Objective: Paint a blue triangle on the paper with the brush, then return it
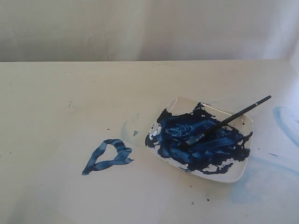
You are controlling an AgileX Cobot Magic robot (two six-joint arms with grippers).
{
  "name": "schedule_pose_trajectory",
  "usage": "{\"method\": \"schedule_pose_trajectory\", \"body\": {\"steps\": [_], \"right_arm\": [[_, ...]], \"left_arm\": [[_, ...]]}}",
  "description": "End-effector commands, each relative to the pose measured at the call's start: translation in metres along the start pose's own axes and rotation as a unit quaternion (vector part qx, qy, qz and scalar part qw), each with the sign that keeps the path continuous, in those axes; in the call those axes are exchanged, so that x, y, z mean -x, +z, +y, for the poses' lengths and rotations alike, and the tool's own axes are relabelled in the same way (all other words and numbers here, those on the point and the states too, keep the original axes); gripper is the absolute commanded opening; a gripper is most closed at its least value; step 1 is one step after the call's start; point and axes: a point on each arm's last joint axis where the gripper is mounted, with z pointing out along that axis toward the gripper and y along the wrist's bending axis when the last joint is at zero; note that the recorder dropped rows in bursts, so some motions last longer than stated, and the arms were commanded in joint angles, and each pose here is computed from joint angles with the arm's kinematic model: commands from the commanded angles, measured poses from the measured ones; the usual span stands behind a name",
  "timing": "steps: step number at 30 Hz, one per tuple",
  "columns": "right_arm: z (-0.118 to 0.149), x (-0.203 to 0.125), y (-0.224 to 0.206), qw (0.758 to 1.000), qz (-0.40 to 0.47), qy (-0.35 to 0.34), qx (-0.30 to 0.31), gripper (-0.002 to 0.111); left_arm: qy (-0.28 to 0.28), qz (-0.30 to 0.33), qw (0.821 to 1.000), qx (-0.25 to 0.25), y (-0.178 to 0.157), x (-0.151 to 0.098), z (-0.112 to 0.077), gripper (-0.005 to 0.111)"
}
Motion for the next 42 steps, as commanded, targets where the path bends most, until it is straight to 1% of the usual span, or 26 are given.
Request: {"method": "schedule_pose_trajectory", "body": {"steps": [1,3,8,29,42], "right_arm": [[0.0001,0.0006,-0.0002,1.000,-0.008,-0.005,0.001,0.000],[0.0001,0.0006,-0.0002,1.000,-0.008,-0.005,0.001,0.000],[0.0001,0.0006,-0.0002,1.000,-0.008,-0.005,0.001,0.000],[0.0001,0.0006,-0.0002,1.000,-0.008,-0.005,0.001,0.000],[0.0001,0.0006,-0.0002,1.000,-0.008,-0.005,0.001,0.000]], "left_arm": [[-0.021,-0.008,0.999,0.033,0.0000,0.0002,0.0059,0.000],[-0.025,-0.007,0.999,0.035,0.0000,0.0000,0.0062,0.000],[-0.003,-0.004,0.999,0.046,-0.0002,-0.0005,0.0082,0.000],[-0.001,-0.009,0.999,0.046,-0.0002,0.0004,0.0082,0.000],[0.004,-0.011,0.999,0.031,-0.0001,0.0008,0.0066,0.000]]}}
